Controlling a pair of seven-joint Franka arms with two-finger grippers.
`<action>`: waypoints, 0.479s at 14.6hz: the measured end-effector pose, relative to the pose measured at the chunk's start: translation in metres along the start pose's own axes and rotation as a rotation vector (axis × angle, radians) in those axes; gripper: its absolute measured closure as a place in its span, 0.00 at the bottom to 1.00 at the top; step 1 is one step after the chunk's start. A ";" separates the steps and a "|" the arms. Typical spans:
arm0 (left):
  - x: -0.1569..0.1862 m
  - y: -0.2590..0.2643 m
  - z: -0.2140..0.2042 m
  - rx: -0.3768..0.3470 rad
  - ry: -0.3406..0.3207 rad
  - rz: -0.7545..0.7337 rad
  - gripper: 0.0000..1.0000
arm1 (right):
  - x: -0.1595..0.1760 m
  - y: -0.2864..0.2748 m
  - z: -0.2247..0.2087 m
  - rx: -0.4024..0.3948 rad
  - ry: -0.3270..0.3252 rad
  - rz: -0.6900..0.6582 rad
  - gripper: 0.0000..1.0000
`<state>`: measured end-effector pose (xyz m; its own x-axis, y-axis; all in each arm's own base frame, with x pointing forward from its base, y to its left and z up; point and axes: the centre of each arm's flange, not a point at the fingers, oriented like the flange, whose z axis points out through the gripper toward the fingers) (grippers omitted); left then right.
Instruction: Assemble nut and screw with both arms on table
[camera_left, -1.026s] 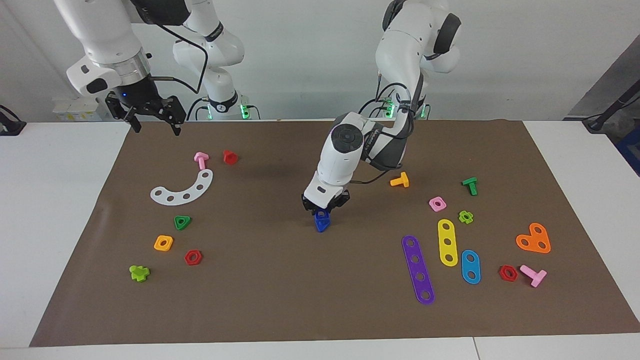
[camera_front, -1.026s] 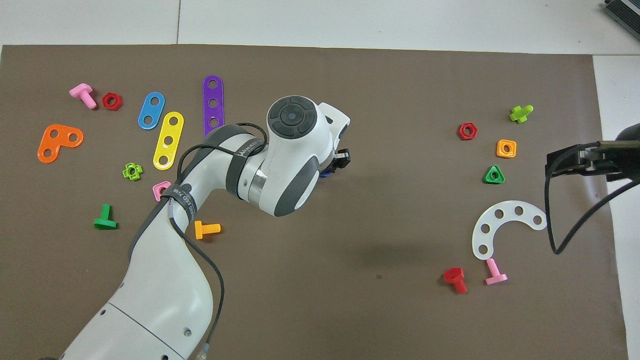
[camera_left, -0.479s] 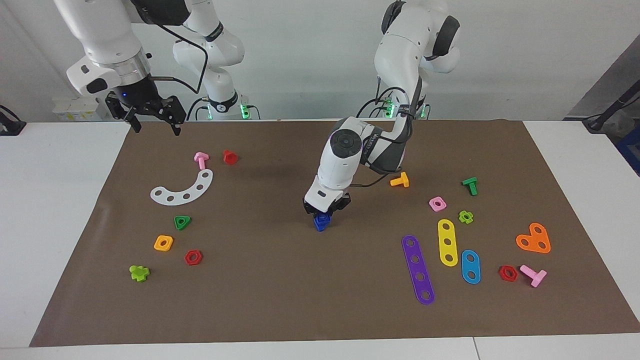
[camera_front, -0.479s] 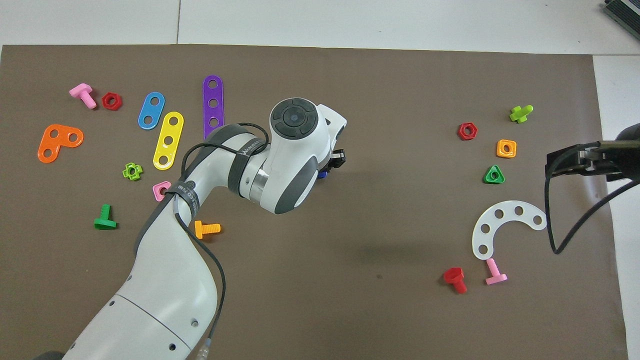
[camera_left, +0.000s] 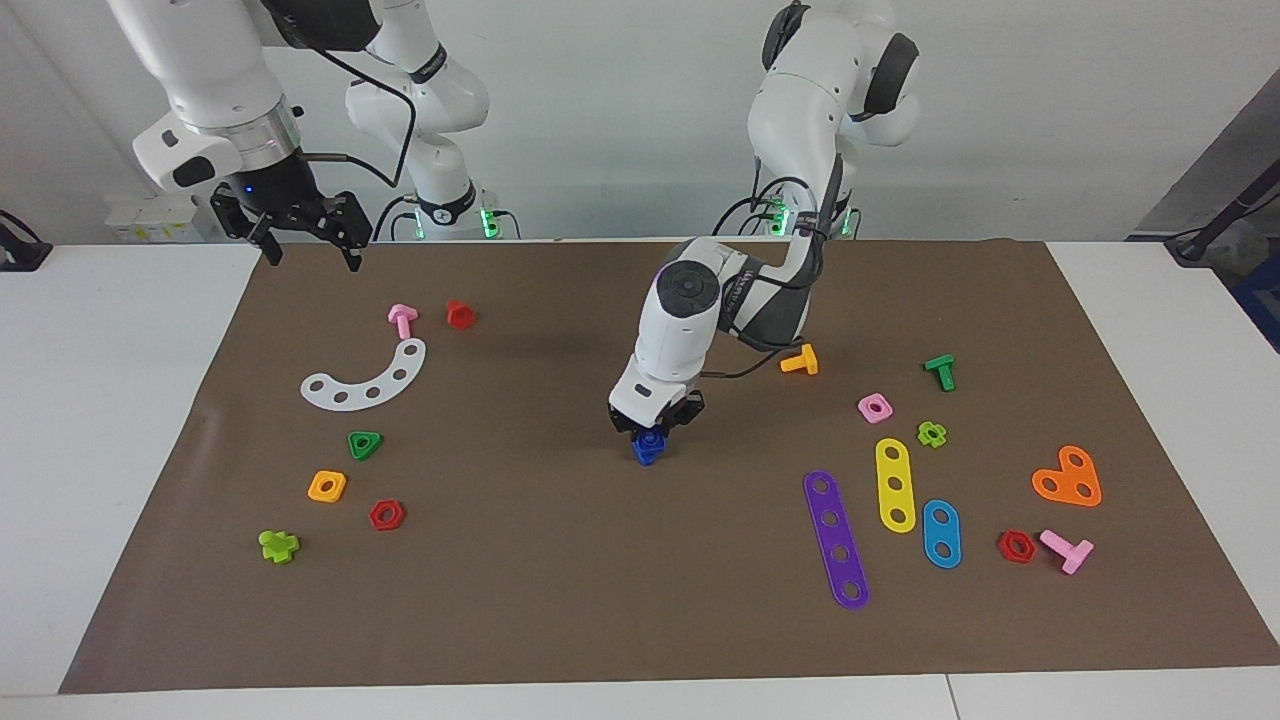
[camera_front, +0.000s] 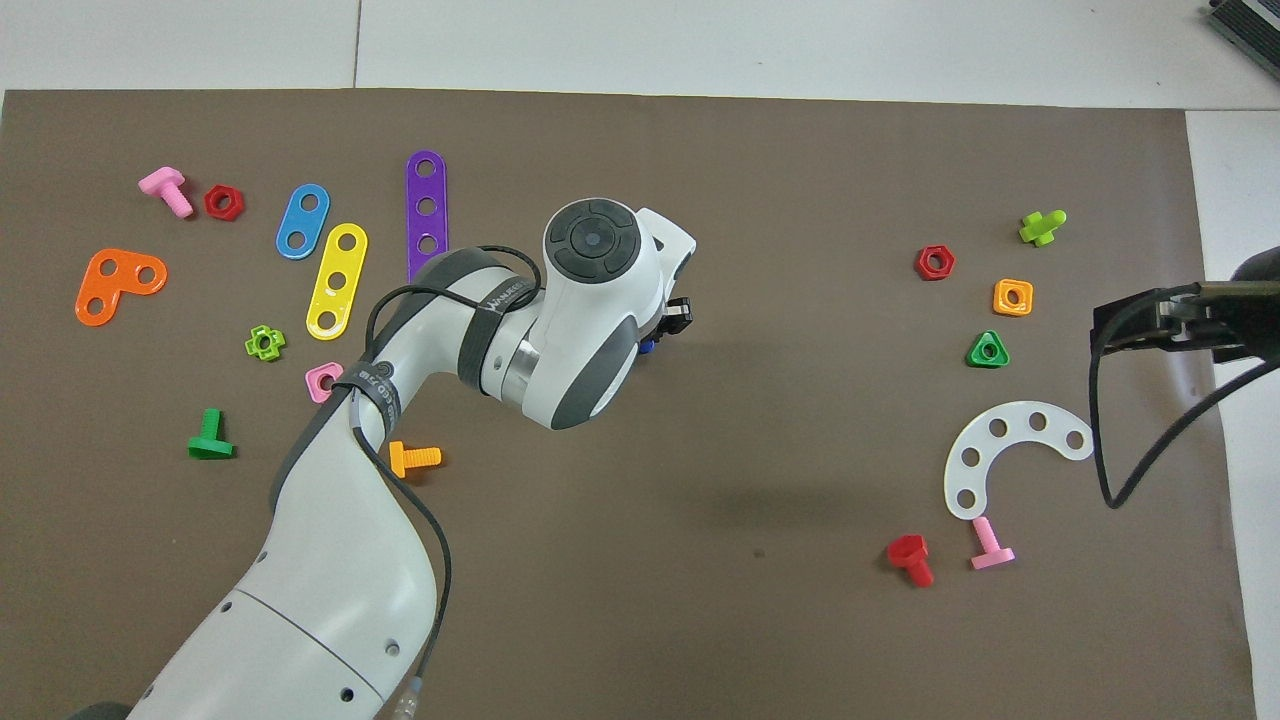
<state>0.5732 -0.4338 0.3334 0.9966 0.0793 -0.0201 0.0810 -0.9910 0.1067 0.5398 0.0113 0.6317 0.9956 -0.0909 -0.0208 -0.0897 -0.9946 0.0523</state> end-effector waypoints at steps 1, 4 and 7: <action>0.000 0.000 0.001 0.002 0.003 0.001 0.38 | 0.000 0.000 0.000 0.000 0.000 0.000 0.00; 0.001 -0.001 0.003 0.004 0.002 0.002 0.05 | 0.000 0.000 0.000 0.000 0.000 0.000 0.00; 0.008 -0.008 -0.004 0.019 -0.002 -0.012 0.00 | 0.000 0.000 0.000 0.000 0.000 0.000 0.00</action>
<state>0.5810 -0.4248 0.3362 0.9956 0.0912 -0.0229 0.0929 -0.9918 0.0878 0.5398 0.0113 0.6317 0.9956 -0.0909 -0.0208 -0.0897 -0.9946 0.0523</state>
